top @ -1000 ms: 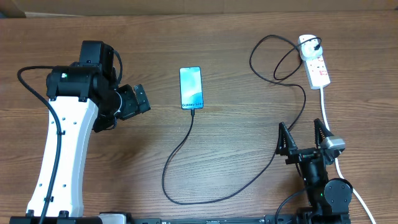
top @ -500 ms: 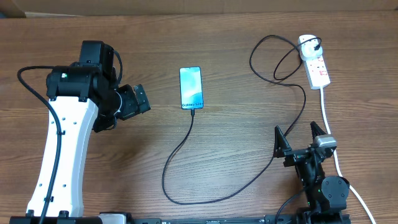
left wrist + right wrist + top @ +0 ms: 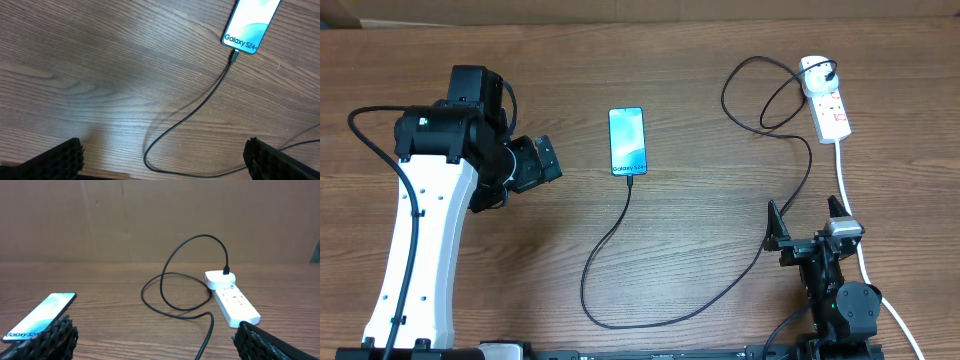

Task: Plug charger to phone and switch on socket

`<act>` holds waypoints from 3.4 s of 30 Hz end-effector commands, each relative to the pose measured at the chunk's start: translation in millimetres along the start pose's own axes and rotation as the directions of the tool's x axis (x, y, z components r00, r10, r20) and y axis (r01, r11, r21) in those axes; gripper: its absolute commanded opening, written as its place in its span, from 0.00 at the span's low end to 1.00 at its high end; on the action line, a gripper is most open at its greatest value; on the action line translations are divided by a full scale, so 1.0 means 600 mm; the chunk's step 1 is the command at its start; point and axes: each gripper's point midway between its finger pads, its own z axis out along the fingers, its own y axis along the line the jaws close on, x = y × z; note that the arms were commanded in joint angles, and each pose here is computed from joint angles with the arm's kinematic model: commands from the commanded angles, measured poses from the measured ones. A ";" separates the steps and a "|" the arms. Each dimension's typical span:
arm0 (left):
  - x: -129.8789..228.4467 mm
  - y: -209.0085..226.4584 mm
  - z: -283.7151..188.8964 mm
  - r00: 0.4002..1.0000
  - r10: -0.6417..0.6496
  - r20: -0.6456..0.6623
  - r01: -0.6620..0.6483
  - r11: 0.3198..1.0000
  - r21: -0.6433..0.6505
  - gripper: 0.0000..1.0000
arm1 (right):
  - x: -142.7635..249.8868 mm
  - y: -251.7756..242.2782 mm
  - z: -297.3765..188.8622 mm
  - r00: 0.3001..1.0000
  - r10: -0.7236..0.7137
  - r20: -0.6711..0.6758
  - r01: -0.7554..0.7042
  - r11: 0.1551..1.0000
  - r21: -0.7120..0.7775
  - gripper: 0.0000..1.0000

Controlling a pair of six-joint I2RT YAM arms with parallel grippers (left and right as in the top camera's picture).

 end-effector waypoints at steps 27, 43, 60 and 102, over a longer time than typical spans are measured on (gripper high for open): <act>0.001 0.003 0.004 1.000 0.012 -0.009 -0.012 1.000 -0.002 1.00 | 0.001 -0.002 0.000 1.000 -0.014 0.007 0.014 1.000 0.009 1.00; -0.008 0.021 0.003 1.000 0.014 0.022 -0.012 0.998 -0.066 1.00 | 0.001 -0.002 0.000 1.000 -0.014 0.007 0.014 1.000 0.009 1.00; -0.038 0.001 0.003 0.996 0.022 0.092 -0.021 1.000 -0.014 1.00 | 0.001 -0.002 0.000 1.000 -0.014 0.008 0.014 1.000 0.009 1.00; 0.001 -0.003 -0.044 0.868 0.193 0.457 -0.265 0.959 0.098 0.99 | 0.001 -0.002 0.000 1.000 -0.014 0.008 0.014 1.000 0.009 1.00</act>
